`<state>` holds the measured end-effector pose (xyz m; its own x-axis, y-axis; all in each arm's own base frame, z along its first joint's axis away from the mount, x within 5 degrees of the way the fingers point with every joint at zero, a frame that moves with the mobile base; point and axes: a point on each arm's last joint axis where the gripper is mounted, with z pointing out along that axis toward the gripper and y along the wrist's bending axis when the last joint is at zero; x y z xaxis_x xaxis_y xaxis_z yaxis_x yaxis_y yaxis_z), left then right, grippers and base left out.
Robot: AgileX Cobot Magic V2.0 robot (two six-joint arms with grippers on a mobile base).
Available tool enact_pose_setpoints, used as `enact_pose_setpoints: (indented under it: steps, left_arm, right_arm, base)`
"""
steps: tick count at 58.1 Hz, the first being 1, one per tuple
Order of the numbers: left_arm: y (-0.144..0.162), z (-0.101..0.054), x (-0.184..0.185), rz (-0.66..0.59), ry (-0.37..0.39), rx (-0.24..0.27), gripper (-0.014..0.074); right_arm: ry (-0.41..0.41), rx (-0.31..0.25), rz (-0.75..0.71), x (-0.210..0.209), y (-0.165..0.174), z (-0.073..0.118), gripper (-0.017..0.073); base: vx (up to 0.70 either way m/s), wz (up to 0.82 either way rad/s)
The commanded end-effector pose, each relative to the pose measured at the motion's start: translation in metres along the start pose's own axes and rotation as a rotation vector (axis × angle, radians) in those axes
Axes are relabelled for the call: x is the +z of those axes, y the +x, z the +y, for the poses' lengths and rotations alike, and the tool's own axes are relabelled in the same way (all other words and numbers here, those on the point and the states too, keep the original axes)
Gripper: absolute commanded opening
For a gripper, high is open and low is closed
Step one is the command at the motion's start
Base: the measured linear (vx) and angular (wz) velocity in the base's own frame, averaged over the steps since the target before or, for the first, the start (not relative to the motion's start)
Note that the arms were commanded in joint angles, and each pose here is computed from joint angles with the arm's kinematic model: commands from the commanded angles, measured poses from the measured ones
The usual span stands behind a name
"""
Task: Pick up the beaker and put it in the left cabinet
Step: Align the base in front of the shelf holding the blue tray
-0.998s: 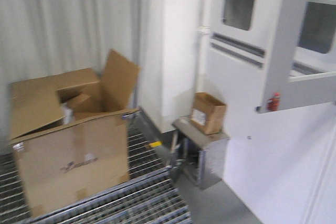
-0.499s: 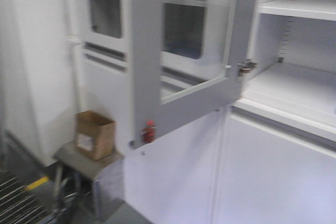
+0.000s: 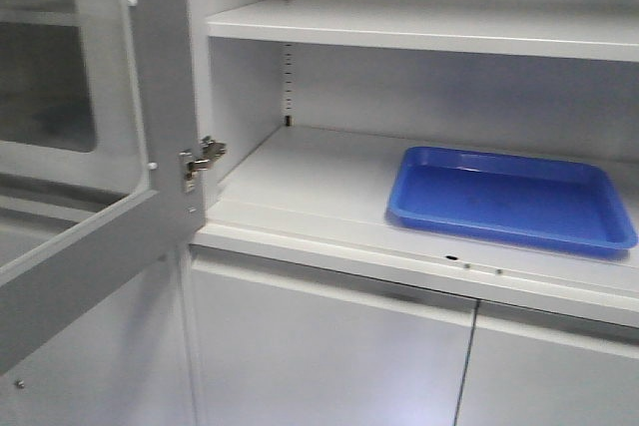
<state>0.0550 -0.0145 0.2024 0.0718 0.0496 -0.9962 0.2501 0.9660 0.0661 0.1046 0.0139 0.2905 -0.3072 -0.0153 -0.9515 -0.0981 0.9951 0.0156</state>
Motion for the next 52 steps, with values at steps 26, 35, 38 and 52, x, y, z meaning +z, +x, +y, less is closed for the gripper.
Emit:
enact_pose_setpoints:
  steps: [26, 35, 38, 52]
  left_arm:
    - [-0.0032, 0.0003, -0.0013, -0.087, -0.004, -0.012, 0.0001]
    - [-0.0032, 0.0003, -0.0013, -0.087, -0.004, -0.012, 0.0001]
    - [-0.0032, 0.0003, -0.0013, -0.087, -0.004, -0.012, 0.0001]
    - [-0.0032, 0.0003, -0.0013, -0.087, -0.004, -0.012, 0.0001]
  right_arm:
    - [-0.026, -0.018, -0.1, -0.0035, -0.0168, 0.0024, -0.0006]
    - [-0.026, -0.018, -0.1, -0.0035, -0.0168, 0.0024, -0.0006]
    - [-0.026, -0.018, -0.1, -0.0035, -0.0168, 0.0024, -0.0006]
    - [-0.026, -0.018, -0.099, -0.0035, -0.0167, 0.0024, -0.0006]
  base:
    - [0.22, -0.54]
    - [0.25, -0.33]
    - [0.26, -0.24]
    - [0.28, -0.15]
